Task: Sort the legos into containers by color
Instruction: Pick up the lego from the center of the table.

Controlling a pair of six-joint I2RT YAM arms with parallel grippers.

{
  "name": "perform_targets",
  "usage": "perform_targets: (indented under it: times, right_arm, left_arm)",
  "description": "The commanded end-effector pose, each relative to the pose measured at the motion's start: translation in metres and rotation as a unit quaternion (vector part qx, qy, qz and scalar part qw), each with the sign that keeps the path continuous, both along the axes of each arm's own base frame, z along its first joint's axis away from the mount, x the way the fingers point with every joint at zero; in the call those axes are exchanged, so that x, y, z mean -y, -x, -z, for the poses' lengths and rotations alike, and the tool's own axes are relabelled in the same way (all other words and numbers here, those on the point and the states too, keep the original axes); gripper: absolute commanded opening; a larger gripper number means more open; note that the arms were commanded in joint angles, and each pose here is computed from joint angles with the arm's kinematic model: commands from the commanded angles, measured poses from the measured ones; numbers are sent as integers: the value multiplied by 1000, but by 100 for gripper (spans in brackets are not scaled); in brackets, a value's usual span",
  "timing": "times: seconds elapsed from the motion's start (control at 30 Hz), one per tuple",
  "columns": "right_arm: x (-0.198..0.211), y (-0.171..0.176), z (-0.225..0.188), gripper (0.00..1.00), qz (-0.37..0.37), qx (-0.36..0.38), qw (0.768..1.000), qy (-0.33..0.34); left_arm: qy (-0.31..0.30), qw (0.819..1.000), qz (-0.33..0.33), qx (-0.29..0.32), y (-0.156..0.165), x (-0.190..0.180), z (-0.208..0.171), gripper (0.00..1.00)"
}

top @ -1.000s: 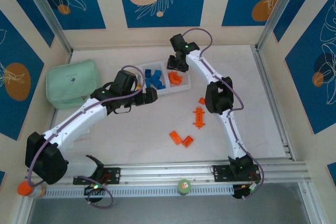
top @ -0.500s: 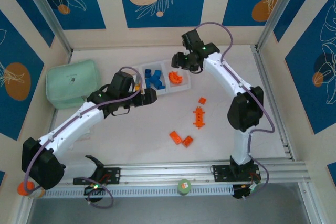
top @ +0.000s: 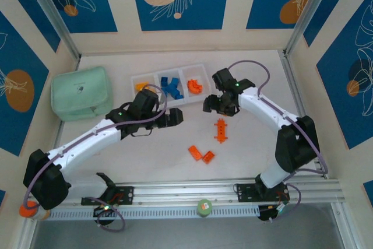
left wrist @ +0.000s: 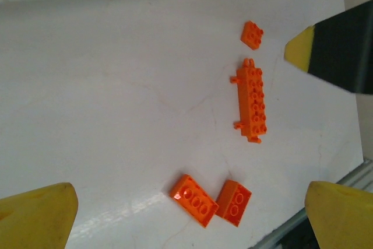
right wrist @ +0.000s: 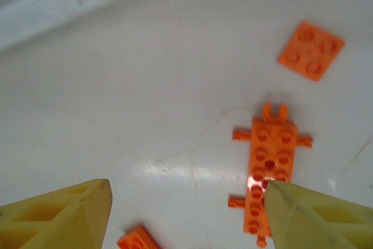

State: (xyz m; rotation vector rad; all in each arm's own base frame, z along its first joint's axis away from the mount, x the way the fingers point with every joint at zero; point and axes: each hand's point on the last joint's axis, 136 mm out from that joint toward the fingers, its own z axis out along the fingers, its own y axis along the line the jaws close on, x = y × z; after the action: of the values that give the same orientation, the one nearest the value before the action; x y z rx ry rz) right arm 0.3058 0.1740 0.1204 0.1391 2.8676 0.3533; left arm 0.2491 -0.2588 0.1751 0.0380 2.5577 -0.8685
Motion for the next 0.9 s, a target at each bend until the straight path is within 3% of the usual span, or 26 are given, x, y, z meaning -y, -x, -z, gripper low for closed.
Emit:
perform_targets:
  times: [0.0, 0.3, 0.5, 0.87]
  right_arm:
    - [5, 27, 12, 71, 13, -28, 999, -6]
    - [25, 61, 56, 73, 19, -63, 997, 33]
    - [28, 52, 69, 69, -4, -78, 996, 48]
    - [33, 34, 88, 53, -14, -84, 993, 79]
  left_arm:
    - [5, 1000, 1, -6, 2, 14, 6, 99]
    - [6, 1000, 12, -17, 11, 33, 14, 99]
    - [0, 1000, 10, -12, 11, 32, 12, 99]
    - [-12, 1000, -3, -16, 10, 27, 17, 99]
